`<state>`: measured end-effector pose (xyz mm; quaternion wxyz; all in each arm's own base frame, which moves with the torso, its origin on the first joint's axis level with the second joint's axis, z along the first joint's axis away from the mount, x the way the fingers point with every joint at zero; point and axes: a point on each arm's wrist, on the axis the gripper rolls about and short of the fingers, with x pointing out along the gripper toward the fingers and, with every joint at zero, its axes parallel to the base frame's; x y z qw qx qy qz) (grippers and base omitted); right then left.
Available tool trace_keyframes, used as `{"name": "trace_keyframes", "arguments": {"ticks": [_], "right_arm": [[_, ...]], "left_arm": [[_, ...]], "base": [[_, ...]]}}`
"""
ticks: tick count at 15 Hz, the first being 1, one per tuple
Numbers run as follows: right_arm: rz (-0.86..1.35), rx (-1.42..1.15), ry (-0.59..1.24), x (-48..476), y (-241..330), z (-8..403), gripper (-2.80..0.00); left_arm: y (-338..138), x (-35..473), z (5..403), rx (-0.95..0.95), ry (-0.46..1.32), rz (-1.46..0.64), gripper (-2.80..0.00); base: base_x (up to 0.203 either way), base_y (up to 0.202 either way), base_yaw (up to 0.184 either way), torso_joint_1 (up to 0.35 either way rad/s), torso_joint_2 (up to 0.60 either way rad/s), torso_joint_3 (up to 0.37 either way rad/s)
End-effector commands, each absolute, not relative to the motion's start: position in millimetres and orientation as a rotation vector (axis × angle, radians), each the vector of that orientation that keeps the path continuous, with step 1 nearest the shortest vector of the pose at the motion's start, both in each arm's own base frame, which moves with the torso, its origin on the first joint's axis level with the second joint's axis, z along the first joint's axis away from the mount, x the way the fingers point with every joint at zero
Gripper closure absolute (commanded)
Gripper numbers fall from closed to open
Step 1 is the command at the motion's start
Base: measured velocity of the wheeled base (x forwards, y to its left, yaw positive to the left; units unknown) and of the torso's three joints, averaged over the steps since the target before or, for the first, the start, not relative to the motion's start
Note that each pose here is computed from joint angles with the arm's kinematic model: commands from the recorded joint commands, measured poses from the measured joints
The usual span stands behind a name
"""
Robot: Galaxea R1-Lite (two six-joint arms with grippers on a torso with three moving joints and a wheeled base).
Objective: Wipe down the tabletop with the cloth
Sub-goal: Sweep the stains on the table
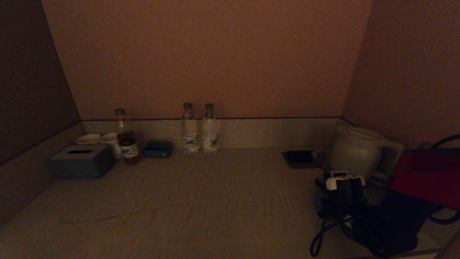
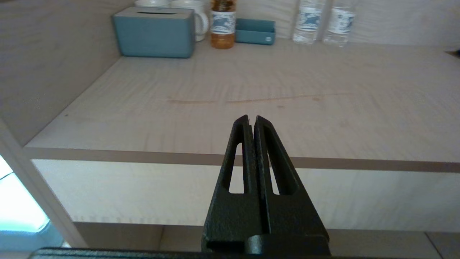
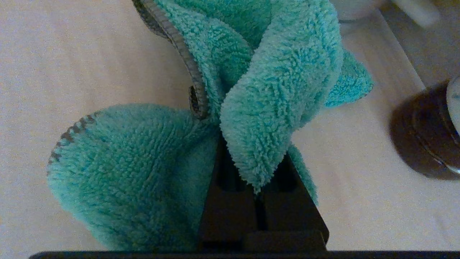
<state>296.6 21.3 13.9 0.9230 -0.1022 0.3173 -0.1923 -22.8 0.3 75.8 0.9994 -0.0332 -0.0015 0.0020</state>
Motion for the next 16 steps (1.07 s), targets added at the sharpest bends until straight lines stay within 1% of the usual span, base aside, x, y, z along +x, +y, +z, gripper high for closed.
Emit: {"name": "trace_keyframes", "arguments": {"ticks": [1,3,4,9,12,16], "right_arm": [[-0.413,-0.176,0.601,292.6,17.8,14.2,0.00],[-0.413,-0.168,0.602,290.5,18.4,12.0,0.00],[-0.380,-0.176,0.584,294.5,28.8,9.2,0.00],[-0.145,-0.203,0.448,325.3,117.0,6.0,0.00],[-0.133,-0.212,0.457,325.8,122.1,3.5,0.00],[0.007,-0.198,0.357,354.2,197.2,18.3,0.00]], "left_arm": [[0.3,-22.8,76.0,-0.068,-0.005,0.003,0.00],[0.3,-22.8,75.8,-0.068,-0.003,0.003,0.00],[0.3,-22.8,75.8,-0.068,-0.003,0.003,0.00],[0.2,-22.8,75.8,-0.068,-0.003,0.004,0.00],[0.3,-22.8,75.8,-0.068,-0.003,0.003,0.00],[0.2,-22.8,75.8,-0.068,-0.003,0.004,0.00]], "base": [[0.000,0.000,0.000,0.000,0.00,0.000],[0.000,0.000,0.000,0.000,0.00,0.000],[0.000,0.000,0.000,0.000,0.00,0.000],[0.000,0.000,0.000,0.000,0.00,0.000],[0.000,0.000,0.000,0.000,0.00,0.000],[0.000,0.000,0.000,0.000,0.00,0.000]]}}
